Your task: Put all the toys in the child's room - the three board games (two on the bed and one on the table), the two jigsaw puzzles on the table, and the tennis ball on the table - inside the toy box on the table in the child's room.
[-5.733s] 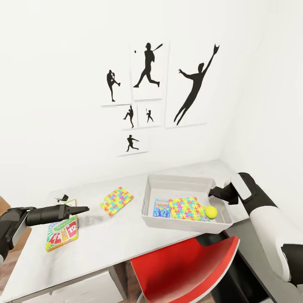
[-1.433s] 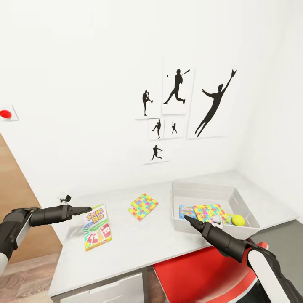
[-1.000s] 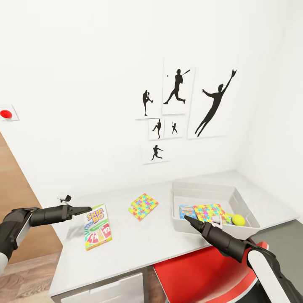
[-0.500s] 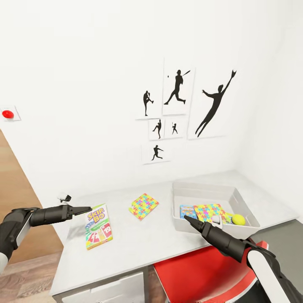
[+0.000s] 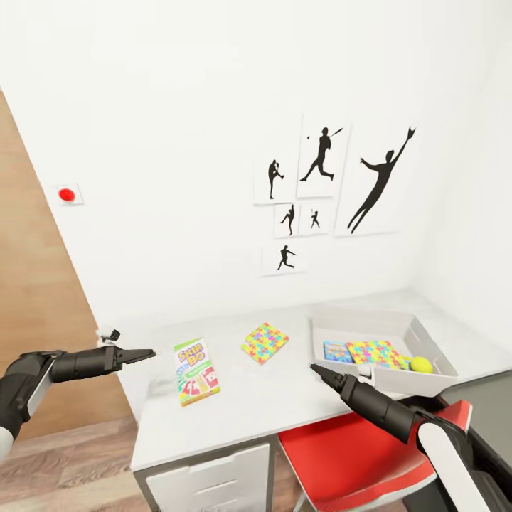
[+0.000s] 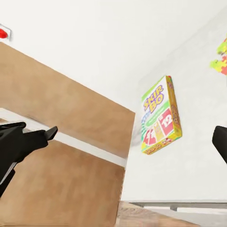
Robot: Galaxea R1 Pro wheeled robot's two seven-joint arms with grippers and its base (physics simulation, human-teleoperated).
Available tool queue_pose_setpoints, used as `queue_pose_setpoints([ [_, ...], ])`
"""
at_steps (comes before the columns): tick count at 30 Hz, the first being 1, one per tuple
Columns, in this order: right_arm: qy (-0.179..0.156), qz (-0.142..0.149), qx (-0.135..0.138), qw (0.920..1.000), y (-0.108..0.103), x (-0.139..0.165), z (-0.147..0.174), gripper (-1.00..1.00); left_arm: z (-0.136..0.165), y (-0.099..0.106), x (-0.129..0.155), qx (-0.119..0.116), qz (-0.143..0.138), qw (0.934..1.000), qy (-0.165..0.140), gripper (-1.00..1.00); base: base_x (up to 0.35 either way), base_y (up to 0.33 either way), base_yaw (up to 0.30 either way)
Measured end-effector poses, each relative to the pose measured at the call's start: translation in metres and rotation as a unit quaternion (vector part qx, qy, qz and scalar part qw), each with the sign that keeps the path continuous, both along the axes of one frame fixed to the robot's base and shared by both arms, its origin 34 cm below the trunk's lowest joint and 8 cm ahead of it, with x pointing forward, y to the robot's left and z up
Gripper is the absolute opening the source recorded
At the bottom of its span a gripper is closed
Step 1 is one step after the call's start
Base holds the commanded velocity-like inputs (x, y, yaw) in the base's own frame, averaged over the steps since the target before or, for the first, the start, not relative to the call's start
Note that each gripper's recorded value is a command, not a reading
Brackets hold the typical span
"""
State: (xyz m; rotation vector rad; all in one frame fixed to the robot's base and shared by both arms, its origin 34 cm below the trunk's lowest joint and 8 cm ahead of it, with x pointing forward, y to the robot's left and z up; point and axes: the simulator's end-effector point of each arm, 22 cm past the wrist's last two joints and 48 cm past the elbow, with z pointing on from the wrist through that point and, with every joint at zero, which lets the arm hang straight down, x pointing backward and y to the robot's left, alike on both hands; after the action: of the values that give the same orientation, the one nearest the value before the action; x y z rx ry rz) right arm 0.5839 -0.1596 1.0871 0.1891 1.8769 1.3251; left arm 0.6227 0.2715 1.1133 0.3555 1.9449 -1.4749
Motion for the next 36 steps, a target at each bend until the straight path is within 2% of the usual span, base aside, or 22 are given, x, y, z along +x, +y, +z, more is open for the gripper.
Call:
queue_pose_setpoints([
  [25,-0.016,0.0,-0.001,0.9999,0.0,-0.003,0.015,1.0,0.017,0.0,-0.004,0.001,0.0,0.9999,-0.017,1.0,-0.117,0.265,0.192],
  [36,-0.015,-0.002,-0.002,0.9999,-0.001,-0.003,0.015,1.0,0.019,0.0,-0.004,0.001,0.0,0.9998,-0.018,1.0,0.022,0.259,0.043],
])
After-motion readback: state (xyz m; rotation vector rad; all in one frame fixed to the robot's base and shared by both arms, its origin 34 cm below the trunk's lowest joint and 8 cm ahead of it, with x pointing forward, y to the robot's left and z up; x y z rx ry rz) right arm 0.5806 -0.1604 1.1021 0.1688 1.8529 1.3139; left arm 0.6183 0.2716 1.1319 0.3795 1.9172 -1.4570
